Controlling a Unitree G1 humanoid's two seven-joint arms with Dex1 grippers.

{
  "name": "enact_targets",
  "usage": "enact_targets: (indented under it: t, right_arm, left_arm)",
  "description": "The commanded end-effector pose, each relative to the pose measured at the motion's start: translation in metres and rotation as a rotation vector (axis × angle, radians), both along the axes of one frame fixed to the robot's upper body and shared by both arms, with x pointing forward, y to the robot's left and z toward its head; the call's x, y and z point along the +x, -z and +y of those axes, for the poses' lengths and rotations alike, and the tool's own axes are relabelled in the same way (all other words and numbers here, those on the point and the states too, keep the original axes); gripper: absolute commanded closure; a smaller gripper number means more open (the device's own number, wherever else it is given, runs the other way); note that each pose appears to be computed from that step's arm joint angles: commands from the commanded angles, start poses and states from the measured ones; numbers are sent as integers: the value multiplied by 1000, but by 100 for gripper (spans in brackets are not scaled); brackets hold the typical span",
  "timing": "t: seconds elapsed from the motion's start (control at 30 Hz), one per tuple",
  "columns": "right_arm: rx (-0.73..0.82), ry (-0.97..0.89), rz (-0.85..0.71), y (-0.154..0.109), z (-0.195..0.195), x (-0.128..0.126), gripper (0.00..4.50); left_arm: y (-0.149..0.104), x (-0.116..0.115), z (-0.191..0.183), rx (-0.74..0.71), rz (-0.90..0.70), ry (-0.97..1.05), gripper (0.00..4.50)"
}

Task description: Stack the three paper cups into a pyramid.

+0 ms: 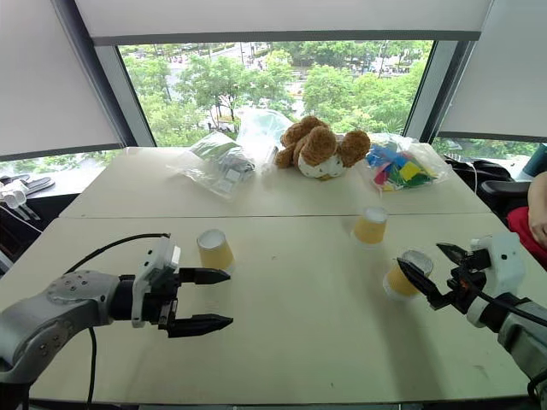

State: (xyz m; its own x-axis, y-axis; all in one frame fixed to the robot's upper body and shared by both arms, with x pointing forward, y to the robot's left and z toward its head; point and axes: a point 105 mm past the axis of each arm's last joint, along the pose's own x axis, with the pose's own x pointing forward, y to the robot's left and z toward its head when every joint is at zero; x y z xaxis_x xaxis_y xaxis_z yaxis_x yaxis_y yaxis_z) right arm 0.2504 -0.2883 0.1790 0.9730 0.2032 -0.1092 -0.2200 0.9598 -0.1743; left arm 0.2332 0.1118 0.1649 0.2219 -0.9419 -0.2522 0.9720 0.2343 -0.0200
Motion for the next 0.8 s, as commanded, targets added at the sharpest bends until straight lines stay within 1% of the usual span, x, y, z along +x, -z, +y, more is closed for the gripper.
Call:
enact_targets:
  t: [0.03,0.13,0.27,0.47,0.63,0.7,0.73,0.8]
  right_arm:
    - [40,23,-37,4,-4,6,0]
    - [102,-1,-24,14,0,15,0]
    - [134,-26,-13,18,5,19,0]
    - [128,17,1,31,-1,27,0]
    - [123,24,-6,35,-2,31,0]
    - [126,22,-13,35,-2,32,55]
    - [128,19,-16,35,-1,33,90]
    - [129,14,-18,35,0,33,186]
  left_arm:
    - [-5,-4,-2,10,-31,16,5]
    - [-1,-6,-2,11,-26,11,5]
    - [0,-6,-3,12,-27,3,5]
    - [3,-7,-4,14,-30,-12,5]
    - [3,-5,-5,9,-37,-23,5]
    - [3,-5,-5,8,-39,-26,0]
    - [4,-5,-5,7,-40,-28,0]
    - [4,-4,-4,8,-40,-32,0]
